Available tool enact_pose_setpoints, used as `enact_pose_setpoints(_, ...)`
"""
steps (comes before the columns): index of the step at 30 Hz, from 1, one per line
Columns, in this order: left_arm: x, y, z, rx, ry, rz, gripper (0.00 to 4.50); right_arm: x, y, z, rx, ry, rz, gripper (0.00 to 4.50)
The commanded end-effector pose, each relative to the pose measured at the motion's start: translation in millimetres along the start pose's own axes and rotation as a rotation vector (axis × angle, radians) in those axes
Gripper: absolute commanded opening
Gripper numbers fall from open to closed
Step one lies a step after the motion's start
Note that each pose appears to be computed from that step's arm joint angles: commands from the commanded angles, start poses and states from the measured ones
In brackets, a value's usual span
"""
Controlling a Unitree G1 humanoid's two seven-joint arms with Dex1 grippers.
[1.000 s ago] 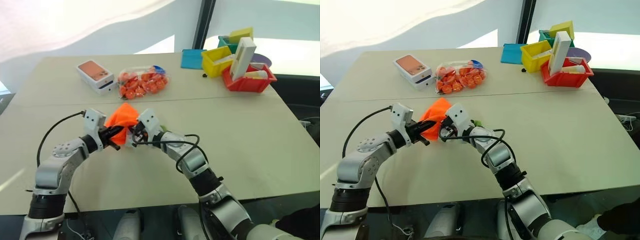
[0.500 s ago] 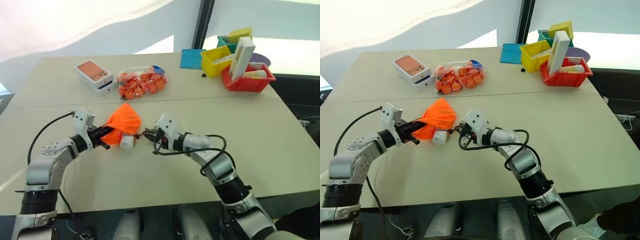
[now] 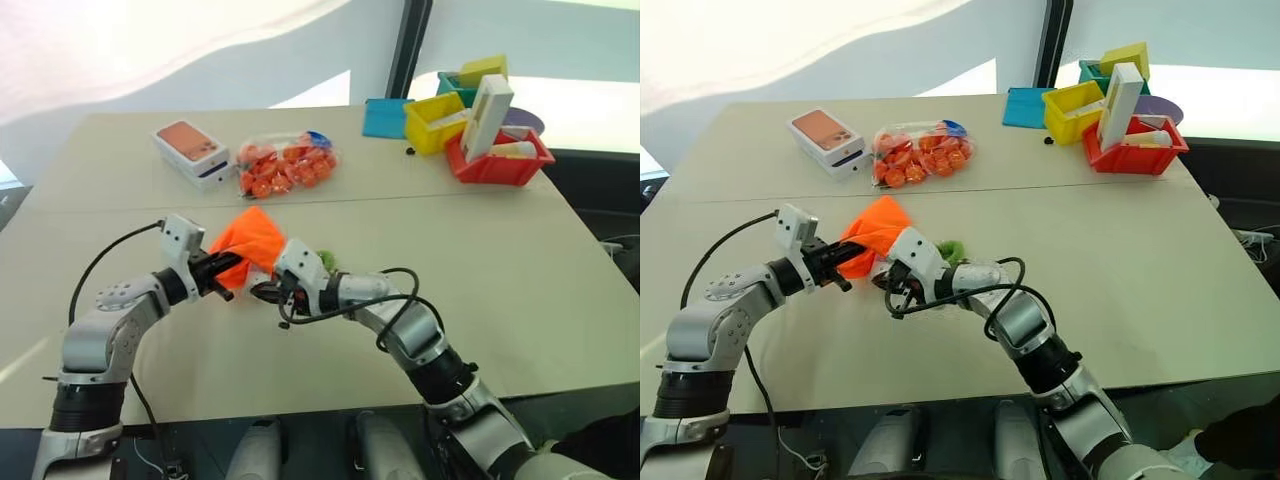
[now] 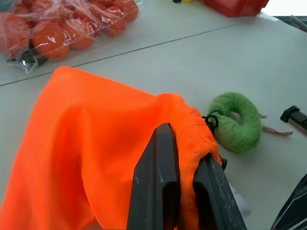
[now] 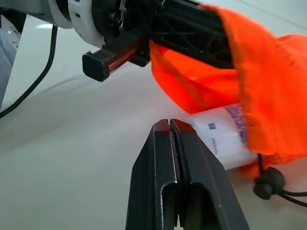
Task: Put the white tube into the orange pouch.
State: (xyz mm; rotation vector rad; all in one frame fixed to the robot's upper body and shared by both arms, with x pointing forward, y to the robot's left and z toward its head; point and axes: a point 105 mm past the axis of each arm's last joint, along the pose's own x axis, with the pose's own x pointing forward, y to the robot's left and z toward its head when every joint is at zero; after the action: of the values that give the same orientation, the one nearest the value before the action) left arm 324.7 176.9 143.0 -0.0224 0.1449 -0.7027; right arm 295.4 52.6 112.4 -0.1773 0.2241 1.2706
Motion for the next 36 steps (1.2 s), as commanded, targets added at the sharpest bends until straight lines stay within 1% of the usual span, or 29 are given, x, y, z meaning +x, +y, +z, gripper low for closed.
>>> enact_pose_setpoints(1, -2, -10, 11, 0.032, -0.03, -0.028, 0.0, 5, -12, 2, -0.039, 0.008, -0.086, 0.03)
enact_pose_setpoints(4, -5, -11, 9, 0.036, -0.021, -0.029, 0.0, 0, -30, 8, -0.062, -0.029, -0.202, 0.03)
enact_pose_setpoints(6, -6, -13, 4, 0.047, 0.0, -0.039, 0.0, -4, -36, 15, -0.06, -0.069, -0.249, 0.03)
enact_pose_setpoints(9, -5, -17, -2, 0.049, 0.019, -0.055, 0.0, -5, -36, 19, -0.065, -0.105, -0.259, 0.03)
enact_pose_setpoints(13, -2, -22, -9, 0.056, 0.044, -0.075, 0.0, -1, -36, 16, -0.062, -0.109, -0.269, 0.03)
enact_pose_setpoints(21, 1, -39, -30, 0.077, 0.109, -0.136, 0.0, 6, -50, 14, -0.053, -0.132, -0.368, 0.03)
enact_pose_setpoints(26, -7, -33, -39, 0.074, 0.135, -0.099, 0.0, -7, -44, 18, -0.101, -0.145, -0.332, 0.03)
enact_pose_setpoints(29, -17, -23, -47, 0.071, 0.162, -0.061, 0.0, -27, -31, 16, -0.152, -0.134, -0.241, 0.03)
enact_pose_setpoints(34, -31, -18, -57, 0.062, 0.197, -0.042, 0.0, -55, -32, 11, -0.144, -0.098, -0.2, 0.03)
enact_pose_setpoints(35, -33, -17, -59, 0.062, 0.204, -0.042, 0.0, -59, -34, 10, -0.154, -0.083, -0.205, 0.55)
enact_pose_setpoints(36, -35, -17, -61, 0.062, 0.209, -0.041, 0.0, -62, -36, 8, -0.168, -0.065, -0.211, 0.92)
